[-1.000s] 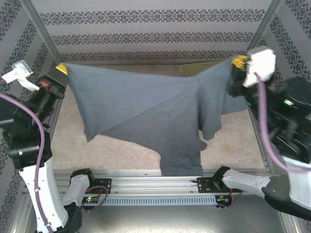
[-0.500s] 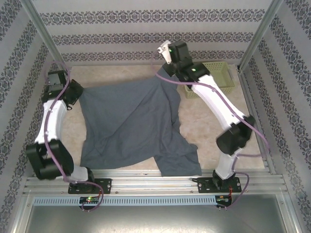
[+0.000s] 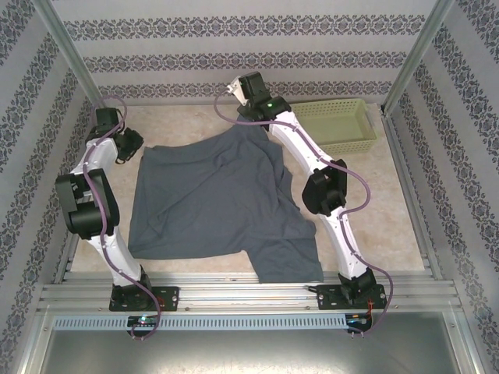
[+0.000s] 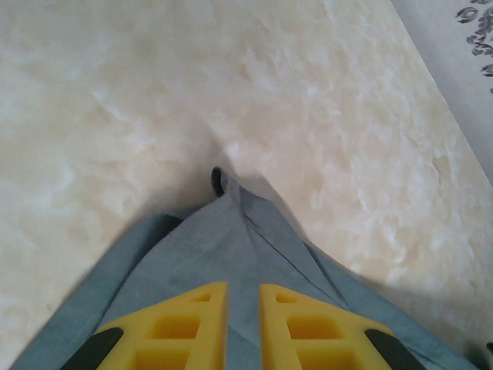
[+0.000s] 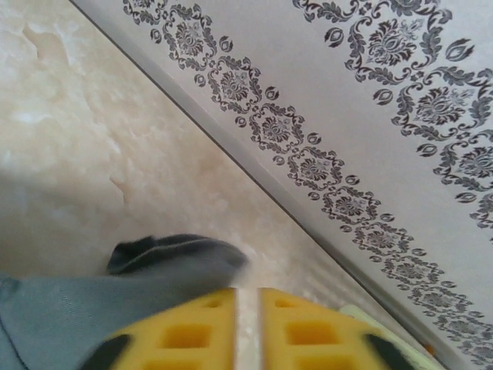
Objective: Fold the inside-out t-shirt
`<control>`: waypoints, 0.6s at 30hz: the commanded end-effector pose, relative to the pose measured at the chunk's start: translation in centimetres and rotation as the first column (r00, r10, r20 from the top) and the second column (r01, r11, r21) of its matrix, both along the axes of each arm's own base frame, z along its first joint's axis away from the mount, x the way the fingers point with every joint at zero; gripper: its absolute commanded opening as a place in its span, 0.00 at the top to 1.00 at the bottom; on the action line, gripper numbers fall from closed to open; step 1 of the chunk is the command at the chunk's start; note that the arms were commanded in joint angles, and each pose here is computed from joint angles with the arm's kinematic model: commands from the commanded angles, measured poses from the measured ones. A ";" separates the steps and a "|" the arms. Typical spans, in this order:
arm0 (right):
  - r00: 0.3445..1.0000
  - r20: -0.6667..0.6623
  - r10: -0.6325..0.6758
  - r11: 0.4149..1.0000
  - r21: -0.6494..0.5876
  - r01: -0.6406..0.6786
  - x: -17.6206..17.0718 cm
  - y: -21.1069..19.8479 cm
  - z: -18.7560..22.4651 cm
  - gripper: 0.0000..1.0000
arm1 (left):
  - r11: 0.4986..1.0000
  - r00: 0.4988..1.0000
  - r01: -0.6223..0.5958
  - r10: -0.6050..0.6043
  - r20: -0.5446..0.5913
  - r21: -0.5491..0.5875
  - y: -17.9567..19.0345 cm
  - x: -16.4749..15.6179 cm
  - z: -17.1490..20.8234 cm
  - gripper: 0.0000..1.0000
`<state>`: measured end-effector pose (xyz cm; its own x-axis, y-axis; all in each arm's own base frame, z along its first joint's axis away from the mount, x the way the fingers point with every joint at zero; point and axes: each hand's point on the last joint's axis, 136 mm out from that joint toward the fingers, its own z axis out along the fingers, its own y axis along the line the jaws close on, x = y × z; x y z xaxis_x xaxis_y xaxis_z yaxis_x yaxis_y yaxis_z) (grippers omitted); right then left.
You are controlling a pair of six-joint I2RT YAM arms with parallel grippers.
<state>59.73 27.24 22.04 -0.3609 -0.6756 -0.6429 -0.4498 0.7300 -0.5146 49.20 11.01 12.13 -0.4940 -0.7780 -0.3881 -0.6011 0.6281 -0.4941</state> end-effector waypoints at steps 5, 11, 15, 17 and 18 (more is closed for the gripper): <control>0.994 -0.062 -0.090 0.980 0.170 0.099 0.2 -1.3 0.5 0.41 | 0.996 0.993 -0.078 0.082 -0.082 0.051 3.5 -1.0 -1.6 0.82; 0.955 -0.239 -0.177 0.908 0.335 0.252 -1.2 -3.9 -1.6 0.37 | 0.987 0.986 -0.002 0.030 -0.164 0.163 1.1 -2.7 -1.0 0.51; 0.923 -0.321 -0.211 0.883 0.343 0.321 -2.4 -4.4 -3.9 0.37 | 0.984 0.975 0.048 -0.009 -0.220 0.173 -0.5 -3.5 -3.1 0.47; 0.908 -0.350 -0.229 0.871 0.344 0.352 -2.7 -4.7 -5.1 0.37 | 0.984 0.972 0.065 -0.025 -0.234 0.167 -0.6 -3.2 -4.1 0.45; 0.899 -0.369 -0.234 0.865 0.344 0.366 -2.9 -4.8 -5.8 0.37 | 0.983 0.974 0.084 -0.046 -0.224 0.164 -0.7 -2.6 -4.4 0.45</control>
<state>58.24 21.42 15.55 -0.6951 -0.3015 -0.6527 -0.2929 0.9478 -0.1260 47.18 9.61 8.79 -0.5939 -0.7037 -0.3900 -0.6451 0.7062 -0.2918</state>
